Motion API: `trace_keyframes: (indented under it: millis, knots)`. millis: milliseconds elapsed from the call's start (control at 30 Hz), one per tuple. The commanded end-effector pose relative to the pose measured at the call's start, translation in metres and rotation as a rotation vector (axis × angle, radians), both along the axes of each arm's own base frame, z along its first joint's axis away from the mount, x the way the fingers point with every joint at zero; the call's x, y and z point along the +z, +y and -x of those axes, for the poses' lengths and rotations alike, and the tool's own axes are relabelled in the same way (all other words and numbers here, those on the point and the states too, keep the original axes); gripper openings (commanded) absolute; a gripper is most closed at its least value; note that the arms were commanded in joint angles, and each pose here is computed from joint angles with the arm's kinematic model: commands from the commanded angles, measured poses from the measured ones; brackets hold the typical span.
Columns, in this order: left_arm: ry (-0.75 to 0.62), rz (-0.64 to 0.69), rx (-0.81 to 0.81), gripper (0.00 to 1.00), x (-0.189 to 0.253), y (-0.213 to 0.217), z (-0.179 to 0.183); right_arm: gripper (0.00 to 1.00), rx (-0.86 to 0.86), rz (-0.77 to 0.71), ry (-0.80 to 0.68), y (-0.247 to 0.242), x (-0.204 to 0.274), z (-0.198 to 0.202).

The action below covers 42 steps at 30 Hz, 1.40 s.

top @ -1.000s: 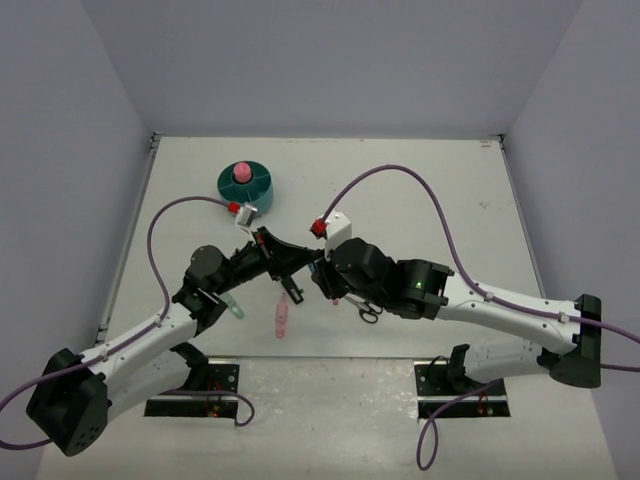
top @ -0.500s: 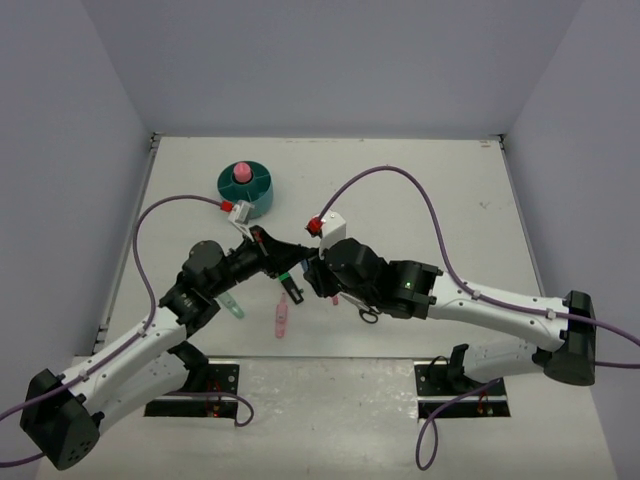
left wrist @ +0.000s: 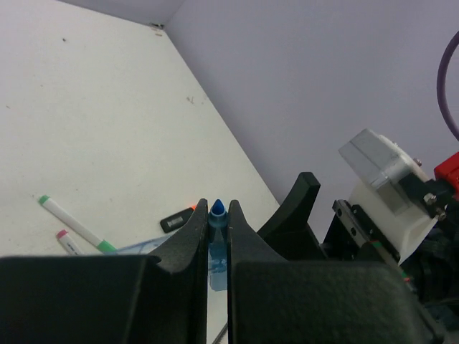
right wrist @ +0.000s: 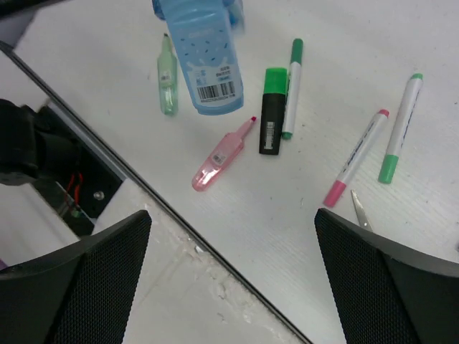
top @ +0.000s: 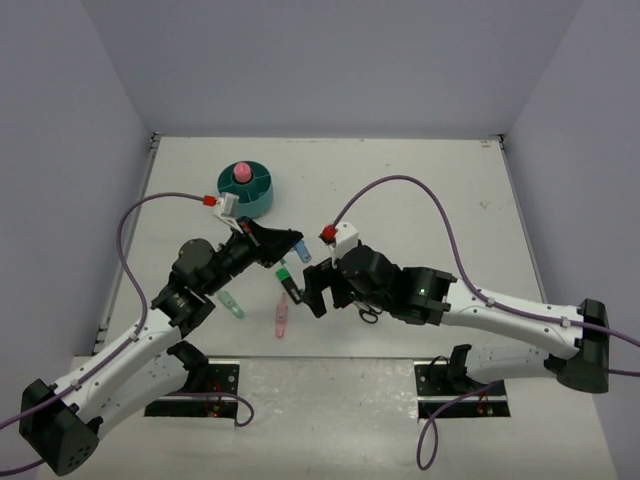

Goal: Sort the stationery into containers
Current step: Close the pen cap on the pen.

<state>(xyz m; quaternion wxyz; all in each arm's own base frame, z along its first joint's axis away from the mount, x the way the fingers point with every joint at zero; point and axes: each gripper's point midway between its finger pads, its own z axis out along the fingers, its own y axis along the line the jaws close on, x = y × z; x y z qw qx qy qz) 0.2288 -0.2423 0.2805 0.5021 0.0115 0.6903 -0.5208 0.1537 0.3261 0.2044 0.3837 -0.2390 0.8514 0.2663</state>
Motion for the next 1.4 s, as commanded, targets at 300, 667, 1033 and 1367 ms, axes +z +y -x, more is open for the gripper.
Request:
trace_keyframes:
  millis: [300,667,1033,1367]
  knots:
    - [-0.089,0.265,-0.144,0.00,0.035,-0.008,0.027,0.61,0.124,-0.675,0.260,-0.005,0.088,0.008]
    - [-0.097,0.300,-0.190,0.00,0.041,-0.010,0.037,0.53,0.204,-0.733,0.315,0.017,0.098,0.009]
    - [-0.033,0.320,-0.269,0.00,0.033,-0.017,0.046,0.46,0.223,-0.766,0.293,0.029,0.117,-0.009]
    - [-0.006,0.225,-0.273,0.19,0.017,-0.021,0.045,0.02,0.189,-0.721,0.289,0.031,0.106,-0.024]
